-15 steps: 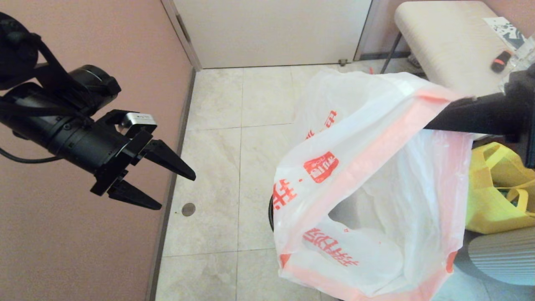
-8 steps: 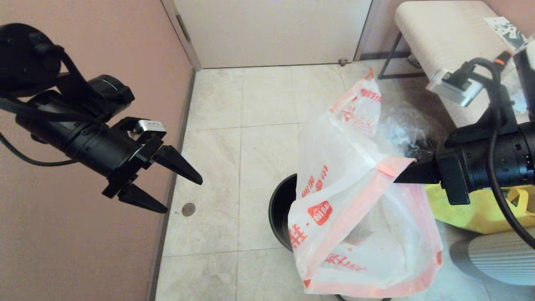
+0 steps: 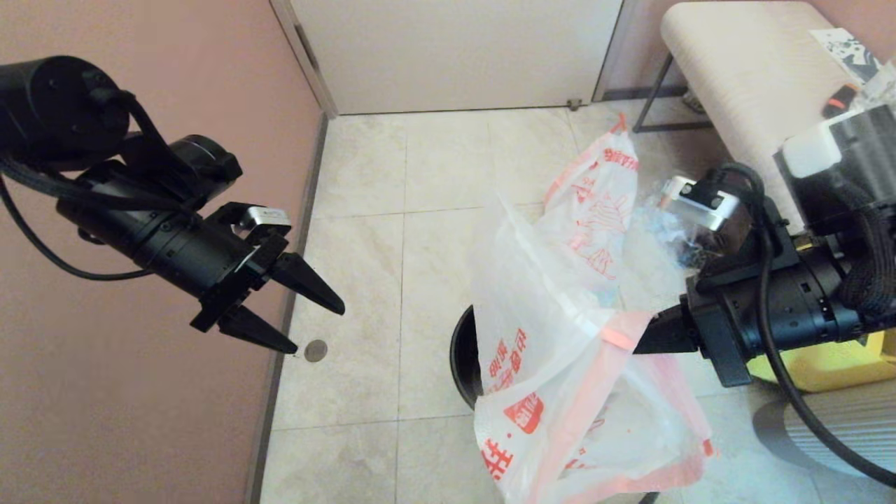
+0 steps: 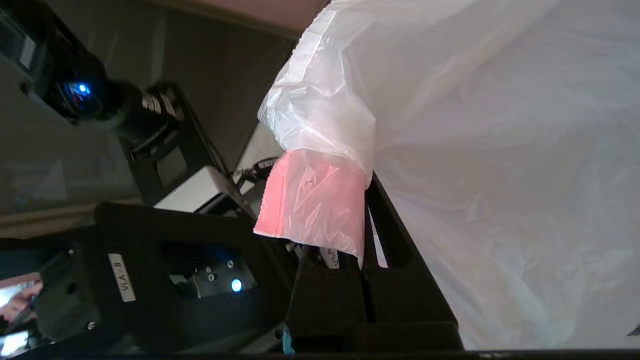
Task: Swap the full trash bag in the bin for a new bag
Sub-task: Put the new garbage bag on the trash can
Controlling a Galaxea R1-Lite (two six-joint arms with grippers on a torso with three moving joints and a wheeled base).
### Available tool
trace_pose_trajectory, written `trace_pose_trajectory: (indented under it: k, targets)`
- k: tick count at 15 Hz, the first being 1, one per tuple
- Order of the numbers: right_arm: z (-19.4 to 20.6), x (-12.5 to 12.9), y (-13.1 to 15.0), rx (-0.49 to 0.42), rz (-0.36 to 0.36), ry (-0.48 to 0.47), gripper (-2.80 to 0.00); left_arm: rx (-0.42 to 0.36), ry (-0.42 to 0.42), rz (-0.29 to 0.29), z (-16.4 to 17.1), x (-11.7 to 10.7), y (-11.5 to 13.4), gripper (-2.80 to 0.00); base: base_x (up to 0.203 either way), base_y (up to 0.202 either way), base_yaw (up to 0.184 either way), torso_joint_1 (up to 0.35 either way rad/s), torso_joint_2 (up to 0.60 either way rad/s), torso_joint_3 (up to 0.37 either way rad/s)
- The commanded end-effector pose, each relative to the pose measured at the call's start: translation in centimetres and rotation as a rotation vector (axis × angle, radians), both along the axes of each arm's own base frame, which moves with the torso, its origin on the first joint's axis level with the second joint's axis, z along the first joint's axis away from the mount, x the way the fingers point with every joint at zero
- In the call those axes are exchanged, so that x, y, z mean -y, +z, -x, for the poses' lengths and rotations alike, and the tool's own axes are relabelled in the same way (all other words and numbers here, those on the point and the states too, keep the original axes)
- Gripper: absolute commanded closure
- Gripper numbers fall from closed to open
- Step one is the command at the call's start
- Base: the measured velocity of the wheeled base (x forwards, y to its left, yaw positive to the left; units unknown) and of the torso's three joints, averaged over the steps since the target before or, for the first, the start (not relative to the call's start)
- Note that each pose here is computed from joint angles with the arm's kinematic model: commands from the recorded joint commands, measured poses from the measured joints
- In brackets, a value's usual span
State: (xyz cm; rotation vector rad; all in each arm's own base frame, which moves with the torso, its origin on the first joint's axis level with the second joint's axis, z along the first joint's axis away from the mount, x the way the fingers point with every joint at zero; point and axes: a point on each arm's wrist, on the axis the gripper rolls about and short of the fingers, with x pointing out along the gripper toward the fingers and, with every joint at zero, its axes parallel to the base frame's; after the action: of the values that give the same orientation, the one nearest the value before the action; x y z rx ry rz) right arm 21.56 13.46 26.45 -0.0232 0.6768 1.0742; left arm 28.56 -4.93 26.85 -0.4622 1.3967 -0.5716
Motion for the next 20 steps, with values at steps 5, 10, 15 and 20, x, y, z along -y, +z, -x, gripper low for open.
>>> trace_pose_trajectory:
  k: [5,10,15,20]
  targets:
    - [-2.1,-1.9,-3.7,-0.122,0.069,0.027,0.00,0.366,-0.006,0.130,-6.4,4.2,-0.6,0.00,0.000,0.000,0.000,0.000,0.00,0.000]
    - [-1.4,-2.1,-6.3,-0.240,0.166,0.071,0.00,0.706,0.034,0.311,-15.5,13.2,-6.7,0.00,0.000,0.000,0.000,0.000,0.00,0.000]
    - [-1.0,-1.9,-7.6,-0.336,0.242,0.086,0.00,0.943,-0.014,0.457,-17.2,18.7,-9.4,0.00,0.000,0.000,0.000,0.000,0.00,0.000]
    - [-2.1,-1.1,-8.4,-0.351,0.245,0.045,0.00,0.904,0.009,0.438,-15.4,21.0,-10.6,0.00,0.000,0.000,0.000,0.000,0.00,0.000]
